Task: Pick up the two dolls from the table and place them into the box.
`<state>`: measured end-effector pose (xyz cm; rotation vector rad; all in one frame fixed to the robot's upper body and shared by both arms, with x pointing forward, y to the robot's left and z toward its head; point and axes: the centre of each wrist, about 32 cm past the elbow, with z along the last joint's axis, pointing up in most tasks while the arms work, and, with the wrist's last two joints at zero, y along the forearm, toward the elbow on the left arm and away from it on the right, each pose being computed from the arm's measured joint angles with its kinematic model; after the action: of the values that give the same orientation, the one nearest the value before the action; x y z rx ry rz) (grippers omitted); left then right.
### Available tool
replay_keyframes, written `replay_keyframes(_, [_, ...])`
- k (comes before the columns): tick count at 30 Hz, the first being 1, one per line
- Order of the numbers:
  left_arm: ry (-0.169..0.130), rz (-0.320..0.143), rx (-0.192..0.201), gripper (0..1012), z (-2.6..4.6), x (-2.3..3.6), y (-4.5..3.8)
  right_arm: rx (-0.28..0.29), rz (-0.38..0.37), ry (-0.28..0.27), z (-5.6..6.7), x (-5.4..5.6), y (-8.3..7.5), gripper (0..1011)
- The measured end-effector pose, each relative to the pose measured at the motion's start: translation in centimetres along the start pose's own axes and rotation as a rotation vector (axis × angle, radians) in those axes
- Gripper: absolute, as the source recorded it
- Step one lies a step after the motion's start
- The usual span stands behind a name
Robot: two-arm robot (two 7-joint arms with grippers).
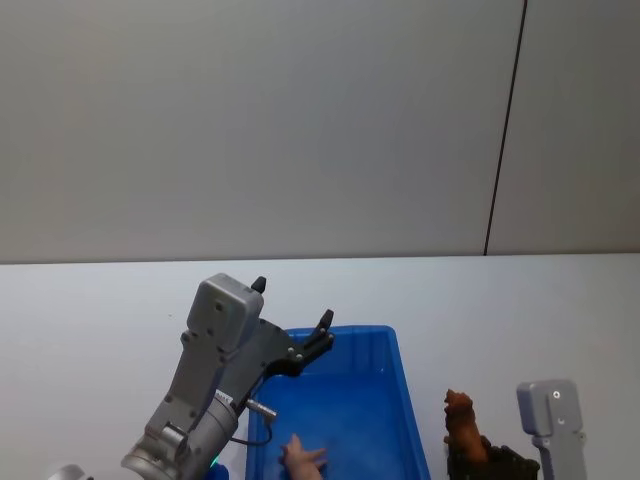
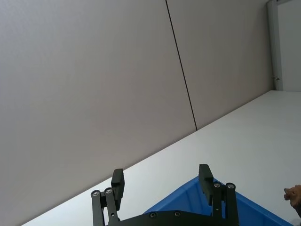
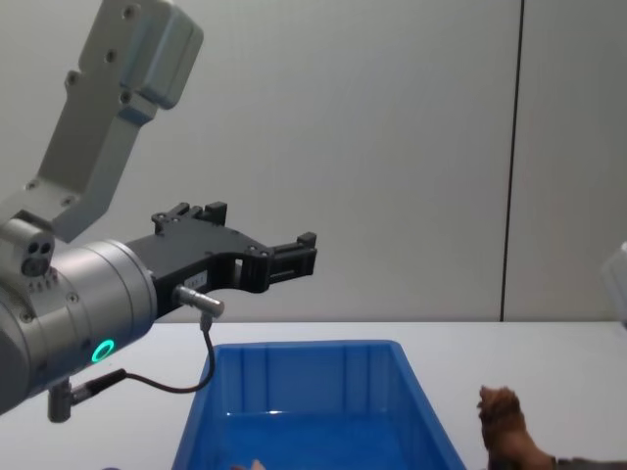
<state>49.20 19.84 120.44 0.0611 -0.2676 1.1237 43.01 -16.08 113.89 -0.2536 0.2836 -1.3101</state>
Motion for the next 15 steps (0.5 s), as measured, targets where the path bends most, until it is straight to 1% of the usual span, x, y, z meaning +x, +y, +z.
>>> replay_keyframes(3, [0.000, 0.000, 0.000, 1001, 0.00, 0.00, 0.00, 0.032, 0.000, -0.017, 0.2, 0.0, -0.1, 334])
replay_keyframes(5, [0.000, 0.000, 0.000, 1001, 0.00, 0.00, 0.00, 0.037, 0.000, -0.019, 0.3, 0.0, -0.2, 334])
replay_keyframes(7, [0.000, 0.000, 0.000, 1001, 0.00, 0.00, 0.00, 0.071, 0.003, -0.036, 0.6, -0.1, -0.3, 333])
replay_keyframes(9, [0.000, 0.000, 0.000, 1001, 0.00, 0.00, 0.00, 0.087, 0.008, -0.044, 0.7, -0.1, -0.3, 334])
replay_keyframes(12, [0.000, 0.000, 0.000, 1001, 0.00, 0.00, 0.00, 0.120, 0.021, -0.057, 1.1, 0.0, -0.4, 334])
replay_keyframes(15, [0.000, 0.000, 0.000, 1001, 0.00, 0.00, 0.00, 0.159, 0.053, -0.072, 1.6, 0.0, -0.3, 334])
